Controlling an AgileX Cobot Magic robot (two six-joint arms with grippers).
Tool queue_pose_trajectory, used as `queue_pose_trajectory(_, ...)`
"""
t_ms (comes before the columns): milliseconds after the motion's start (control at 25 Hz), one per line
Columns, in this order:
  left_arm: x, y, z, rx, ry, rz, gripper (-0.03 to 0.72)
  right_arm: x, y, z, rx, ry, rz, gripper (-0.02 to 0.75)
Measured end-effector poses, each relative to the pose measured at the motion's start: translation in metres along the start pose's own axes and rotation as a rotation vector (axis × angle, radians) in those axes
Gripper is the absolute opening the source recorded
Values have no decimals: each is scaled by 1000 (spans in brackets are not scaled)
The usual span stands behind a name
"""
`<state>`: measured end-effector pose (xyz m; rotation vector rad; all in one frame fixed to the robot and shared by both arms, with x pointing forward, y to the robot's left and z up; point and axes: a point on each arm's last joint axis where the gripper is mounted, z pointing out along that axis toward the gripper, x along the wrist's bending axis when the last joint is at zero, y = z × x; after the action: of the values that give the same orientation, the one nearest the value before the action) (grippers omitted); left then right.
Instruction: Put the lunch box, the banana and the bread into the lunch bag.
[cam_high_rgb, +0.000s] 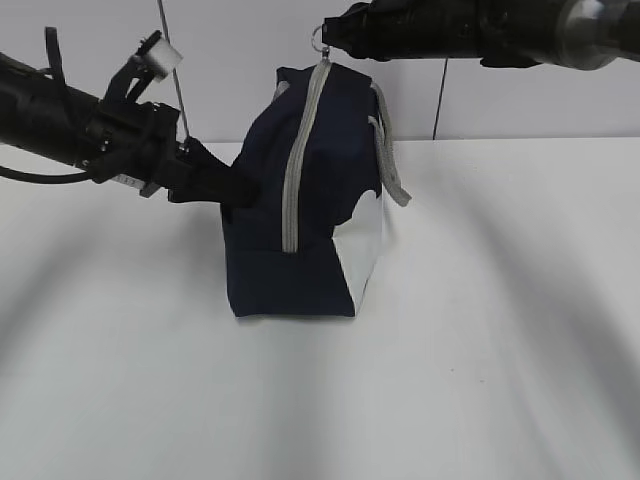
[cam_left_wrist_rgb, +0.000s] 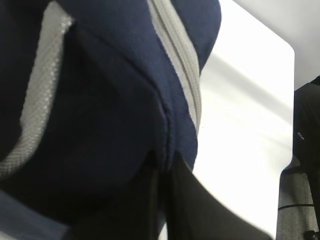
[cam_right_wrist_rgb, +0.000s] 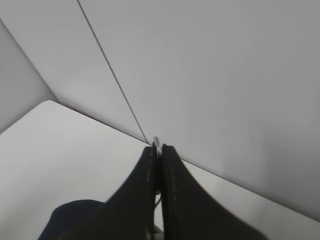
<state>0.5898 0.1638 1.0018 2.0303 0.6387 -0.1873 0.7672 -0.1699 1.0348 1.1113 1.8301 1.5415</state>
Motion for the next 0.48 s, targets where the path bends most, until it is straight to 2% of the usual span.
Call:
queue_pose_trajectory(280,1,0,-14,3,9,11,2,-8,-6,10,4,97,120,-16)
queue_pose_trajectory(480,-2,0,-17,21,-5,29,2,-13,-17,17,21,113,178,-16)
